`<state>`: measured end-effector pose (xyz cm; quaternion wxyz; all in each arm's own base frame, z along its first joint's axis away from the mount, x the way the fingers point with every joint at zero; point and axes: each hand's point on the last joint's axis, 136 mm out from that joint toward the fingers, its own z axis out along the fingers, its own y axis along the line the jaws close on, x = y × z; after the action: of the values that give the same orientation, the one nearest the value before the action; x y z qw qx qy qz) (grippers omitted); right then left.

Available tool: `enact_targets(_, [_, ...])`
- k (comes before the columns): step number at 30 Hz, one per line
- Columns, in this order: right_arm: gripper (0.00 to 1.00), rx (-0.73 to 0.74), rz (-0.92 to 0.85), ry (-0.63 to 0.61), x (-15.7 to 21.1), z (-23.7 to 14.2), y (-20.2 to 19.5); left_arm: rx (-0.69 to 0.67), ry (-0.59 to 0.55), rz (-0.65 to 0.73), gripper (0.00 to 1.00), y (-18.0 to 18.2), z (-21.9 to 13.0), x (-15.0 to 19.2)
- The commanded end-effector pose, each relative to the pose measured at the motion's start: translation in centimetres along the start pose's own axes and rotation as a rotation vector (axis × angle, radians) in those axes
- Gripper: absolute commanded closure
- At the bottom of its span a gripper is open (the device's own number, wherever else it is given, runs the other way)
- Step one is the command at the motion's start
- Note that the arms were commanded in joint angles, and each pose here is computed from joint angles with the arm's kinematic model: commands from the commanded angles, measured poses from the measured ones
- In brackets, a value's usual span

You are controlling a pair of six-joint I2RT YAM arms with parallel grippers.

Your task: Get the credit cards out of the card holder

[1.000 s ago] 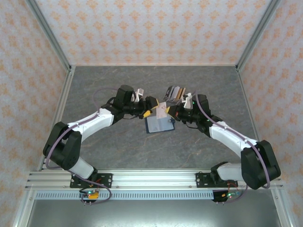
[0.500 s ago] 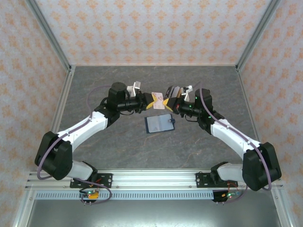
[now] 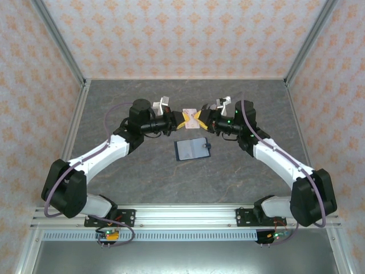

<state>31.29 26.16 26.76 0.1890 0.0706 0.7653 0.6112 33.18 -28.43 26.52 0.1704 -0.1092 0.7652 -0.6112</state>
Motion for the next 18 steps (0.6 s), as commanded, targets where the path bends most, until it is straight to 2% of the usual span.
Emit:
enact_targets(1, [0.8,-0.063,-0.049,0.03,-0.3,0.2,2.5,0.042,0.03,0.02,1.0,-1.6,-0.5,0.9])
enact_targets(5, [0.95,-0.041,-0.066,0.032,-0.5,0.6,2.2,0.005,0.023,0.008,1.0,-0.9,-0.6,0.8])
enact_targets(6, [0.98,-0.023,-0.076,0.027,-0.7,0.6,2.0,-0.031,0.013,0.001,0.96,-0.2,-0.7,0.7])
enact_targets(8, [1.0,0.037,-0.096,0.012,-0.9,0.6,0.9,-0.115,-0.011,-0.004,0.83,1.4,-1.2,0.6])
enact_targets(13, [1.0,0.291,-0.177,-0.07,-2.7,-0.6,-2.3,-0.444,-0.106,0.02,0.41,6.5,-4.8,-0.1])
enact_targets(18, [1.0,0.603,-0.202,-0.189,-6.0,-2.4,-6.4,-0.67,-0.161,0.081,0.16,9.2,-8.5,-1.3])
